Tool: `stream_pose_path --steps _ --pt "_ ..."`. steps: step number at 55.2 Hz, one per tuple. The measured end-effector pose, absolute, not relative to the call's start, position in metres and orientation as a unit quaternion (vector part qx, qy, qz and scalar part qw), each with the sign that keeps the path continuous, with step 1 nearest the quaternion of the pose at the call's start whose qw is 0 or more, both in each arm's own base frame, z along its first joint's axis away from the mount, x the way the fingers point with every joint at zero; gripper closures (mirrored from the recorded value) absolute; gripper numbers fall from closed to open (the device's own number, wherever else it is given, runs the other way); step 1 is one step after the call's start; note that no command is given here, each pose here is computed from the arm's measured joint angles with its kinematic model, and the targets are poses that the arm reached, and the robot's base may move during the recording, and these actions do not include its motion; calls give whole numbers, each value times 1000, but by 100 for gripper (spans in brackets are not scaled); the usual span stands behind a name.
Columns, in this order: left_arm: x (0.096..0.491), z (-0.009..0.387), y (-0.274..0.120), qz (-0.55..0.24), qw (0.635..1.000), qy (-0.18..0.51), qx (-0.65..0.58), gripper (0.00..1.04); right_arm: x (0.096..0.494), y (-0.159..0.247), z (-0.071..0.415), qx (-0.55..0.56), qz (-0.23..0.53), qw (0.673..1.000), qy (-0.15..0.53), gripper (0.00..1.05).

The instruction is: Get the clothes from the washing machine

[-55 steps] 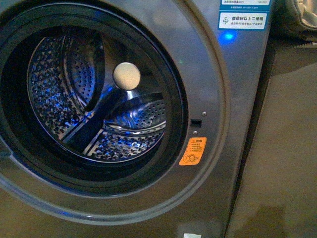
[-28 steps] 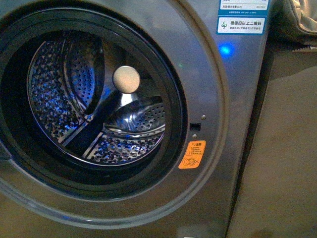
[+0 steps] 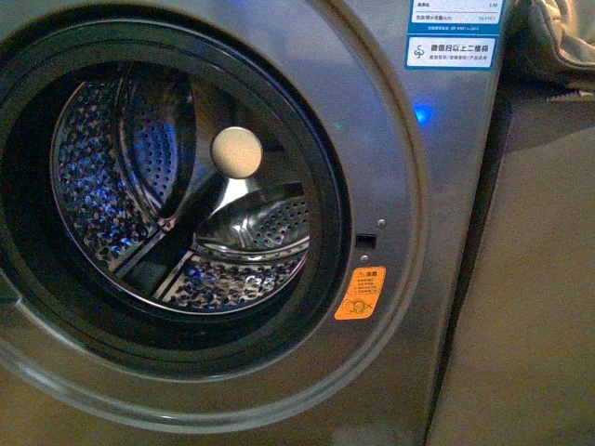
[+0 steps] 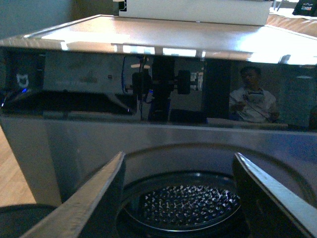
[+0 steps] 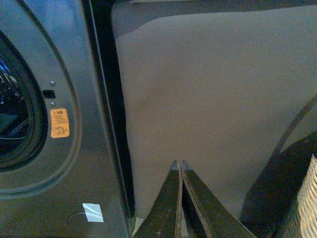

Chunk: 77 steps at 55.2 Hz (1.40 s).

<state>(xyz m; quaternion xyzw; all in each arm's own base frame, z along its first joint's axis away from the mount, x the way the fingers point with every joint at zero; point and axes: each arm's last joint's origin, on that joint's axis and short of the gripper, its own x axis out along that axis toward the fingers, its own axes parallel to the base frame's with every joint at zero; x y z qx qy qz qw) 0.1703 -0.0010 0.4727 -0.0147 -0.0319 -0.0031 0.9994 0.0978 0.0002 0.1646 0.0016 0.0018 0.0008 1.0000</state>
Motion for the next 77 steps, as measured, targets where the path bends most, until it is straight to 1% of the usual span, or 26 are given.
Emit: stream_pose_path --steps 2,6,14,17,18,27,32,38,51,77 --pt "162 450 -1 -3 999 -37 -11 49 98 0 165 2 2 1000 1 102" --pt "154 412 0 -1 999 -38 -9 63 98 0 165 2 2 1000 1 102" --pt "151 358 0 -1 1000 -16 -5 84 98 0 165 2 2 1000 1 102" --pt "151 328 0 -1 1000 -2 -4 99 98 0 165 2 2 1000 1 102" --pt "150 321 0 -1 1000 1 -4 102 98 0 165 2 2 1000 1 102" --pt "136 270 0 -1 1000 -3 -4 101 98 0 165 2 2 1000 1 102" --pt "131 248 0 -1 1000 1 -4 101 98 0 165 2 2 1000 1 102" --pt "126 230 0 -1 1000 2 -4 101 98 0 165 2 2 1000 1 102" --pt "120 207 0 -1 1000 4 -4 101 98 0 165 2 2 1000 1 102" --pt "109 182 0 -1 1000 -1 -4 101 98 0 165 2 2 1000 1 102"
